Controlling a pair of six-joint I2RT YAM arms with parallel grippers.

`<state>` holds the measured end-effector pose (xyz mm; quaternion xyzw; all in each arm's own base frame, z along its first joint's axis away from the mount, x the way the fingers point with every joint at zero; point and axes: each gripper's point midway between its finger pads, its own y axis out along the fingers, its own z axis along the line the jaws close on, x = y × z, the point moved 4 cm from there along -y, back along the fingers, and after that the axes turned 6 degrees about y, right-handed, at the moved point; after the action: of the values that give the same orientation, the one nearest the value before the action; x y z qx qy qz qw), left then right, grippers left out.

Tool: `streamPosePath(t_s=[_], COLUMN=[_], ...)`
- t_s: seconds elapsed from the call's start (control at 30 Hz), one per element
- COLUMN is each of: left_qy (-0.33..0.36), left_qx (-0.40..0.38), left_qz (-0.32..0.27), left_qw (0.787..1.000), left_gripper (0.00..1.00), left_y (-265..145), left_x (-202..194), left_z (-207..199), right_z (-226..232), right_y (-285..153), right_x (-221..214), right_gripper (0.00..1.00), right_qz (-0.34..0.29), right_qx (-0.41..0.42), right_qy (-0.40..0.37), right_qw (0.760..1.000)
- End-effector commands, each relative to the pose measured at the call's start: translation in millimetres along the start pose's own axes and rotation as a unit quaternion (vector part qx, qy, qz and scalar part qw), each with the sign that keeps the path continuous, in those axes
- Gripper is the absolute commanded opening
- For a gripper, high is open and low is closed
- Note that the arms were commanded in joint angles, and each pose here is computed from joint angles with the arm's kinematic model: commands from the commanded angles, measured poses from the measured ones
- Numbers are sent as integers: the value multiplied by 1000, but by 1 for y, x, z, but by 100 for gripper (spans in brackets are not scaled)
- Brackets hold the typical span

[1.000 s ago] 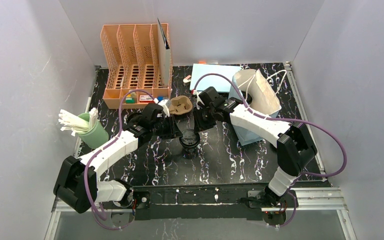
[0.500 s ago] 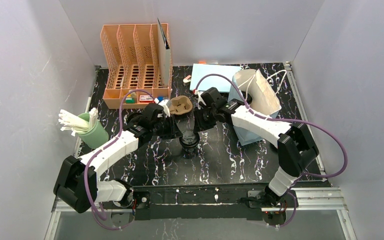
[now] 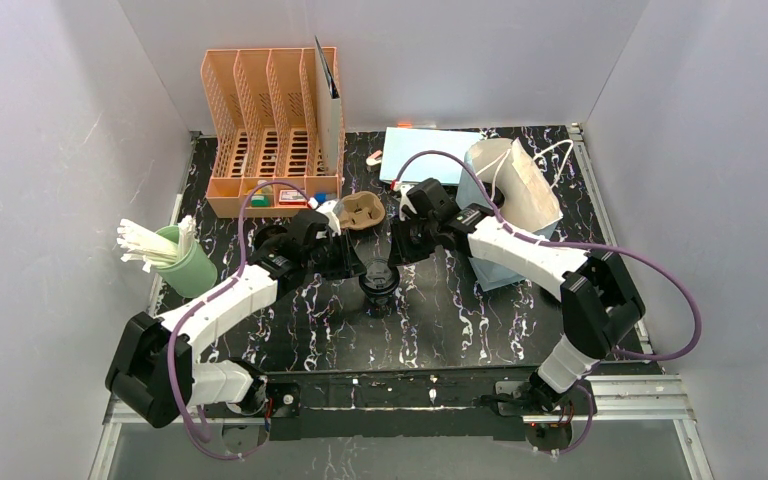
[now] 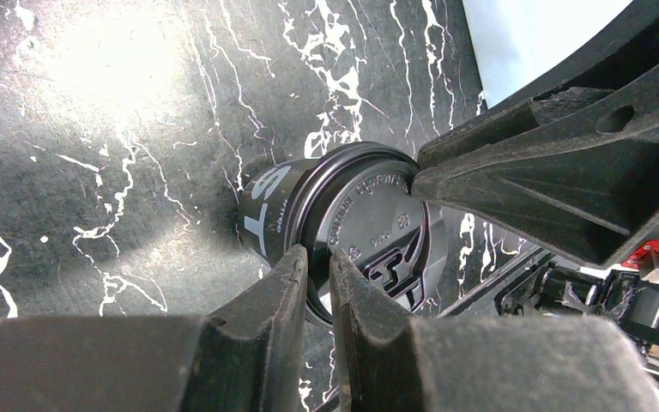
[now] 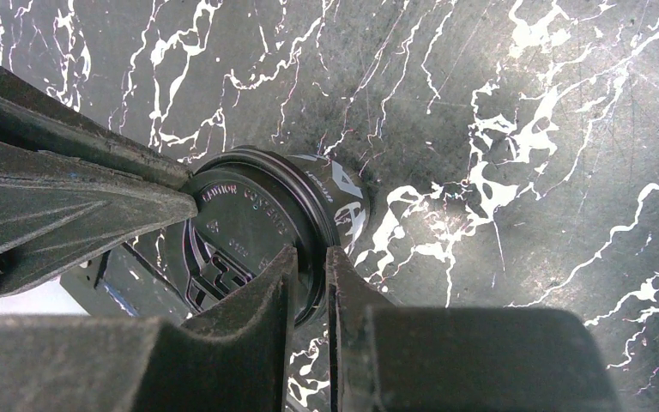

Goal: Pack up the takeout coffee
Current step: Close the cup lid on the coffee cup.

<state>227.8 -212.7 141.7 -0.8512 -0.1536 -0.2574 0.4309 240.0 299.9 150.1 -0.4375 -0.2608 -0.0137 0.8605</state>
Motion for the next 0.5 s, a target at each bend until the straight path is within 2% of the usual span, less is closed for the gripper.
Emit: streamPosePath(t_s=[0.0, 0.47], left_qy=[-11, -17], left_qx=[18, 15], left_qz=[53, 58], left_qw=[998, 998], left_gripper=[15, 15], left_y=[5, 4], left_x=[-34, -42], left_z=[12, 11], right_z=[-17, -25], right_y=[11, 14], right_x=[-40, -59], right_gripper=[24, 24], right_qz=[73, 86], right_qx=[-27, -25], right_qy=[17, 30], right_qw=[997, 996])
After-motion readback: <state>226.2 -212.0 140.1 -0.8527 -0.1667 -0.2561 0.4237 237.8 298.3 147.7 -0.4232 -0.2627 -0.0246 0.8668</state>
